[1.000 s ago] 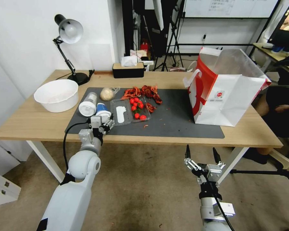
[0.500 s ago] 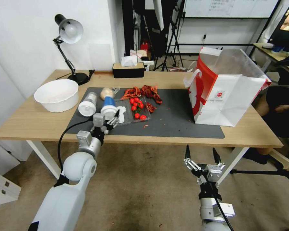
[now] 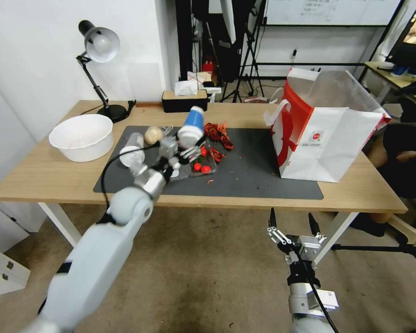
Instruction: Pick up the trash from the table and place it into the takeout bag.
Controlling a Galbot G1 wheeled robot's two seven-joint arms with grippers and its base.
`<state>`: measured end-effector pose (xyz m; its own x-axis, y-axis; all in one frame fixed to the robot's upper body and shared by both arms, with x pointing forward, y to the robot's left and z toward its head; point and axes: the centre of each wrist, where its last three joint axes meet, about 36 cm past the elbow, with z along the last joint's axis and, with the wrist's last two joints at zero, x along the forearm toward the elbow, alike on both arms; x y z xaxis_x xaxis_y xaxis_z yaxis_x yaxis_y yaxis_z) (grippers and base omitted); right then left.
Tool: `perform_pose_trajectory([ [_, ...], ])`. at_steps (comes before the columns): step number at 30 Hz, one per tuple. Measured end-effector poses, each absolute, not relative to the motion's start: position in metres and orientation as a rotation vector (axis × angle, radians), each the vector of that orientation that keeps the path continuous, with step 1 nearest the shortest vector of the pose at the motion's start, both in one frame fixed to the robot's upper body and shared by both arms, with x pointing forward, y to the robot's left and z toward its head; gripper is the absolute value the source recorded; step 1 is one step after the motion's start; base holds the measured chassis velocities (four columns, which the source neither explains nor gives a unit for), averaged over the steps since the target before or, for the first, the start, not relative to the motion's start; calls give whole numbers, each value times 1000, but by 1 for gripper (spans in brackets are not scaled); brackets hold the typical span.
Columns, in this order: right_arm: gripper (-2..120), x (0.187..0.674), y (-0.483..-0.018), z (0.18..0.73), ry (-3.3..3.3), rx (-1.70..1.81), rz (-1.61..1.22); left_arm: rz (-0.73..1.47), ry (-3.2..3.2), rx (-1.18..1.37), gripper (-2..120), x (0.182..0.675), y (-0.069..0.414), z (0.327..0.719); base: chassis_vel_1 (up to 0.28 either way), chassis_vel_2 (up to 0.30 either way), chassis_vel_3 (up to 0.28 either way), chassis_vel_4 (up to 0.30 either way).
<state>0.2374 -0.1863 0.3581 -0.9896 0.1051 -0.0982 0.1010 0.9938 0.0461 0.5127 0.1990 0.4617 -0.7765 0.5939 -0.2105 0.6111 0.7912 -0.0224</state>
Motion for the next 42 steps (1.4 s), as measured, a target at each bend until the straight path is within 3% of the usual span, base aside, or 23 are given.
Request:
perform_pose_trajectory([
  [13,100,241,-187,346,3062,150,18,-49,2593,1239,66,607,99,554,0,0,0,0],
  [25,100,245,-190,340,3070,138,-10,-38,2463,1426,66,630,2,617,0,0,0,0],
  [32,100,244,-190,339,3073,140,-11,-37,2436,1492,66,627,-28,624,0,0,0,0],
  [42,100,243,-188,339,3072,152,2,-25,2468,1536,66,631,-55,603,0,0,0,0],
])
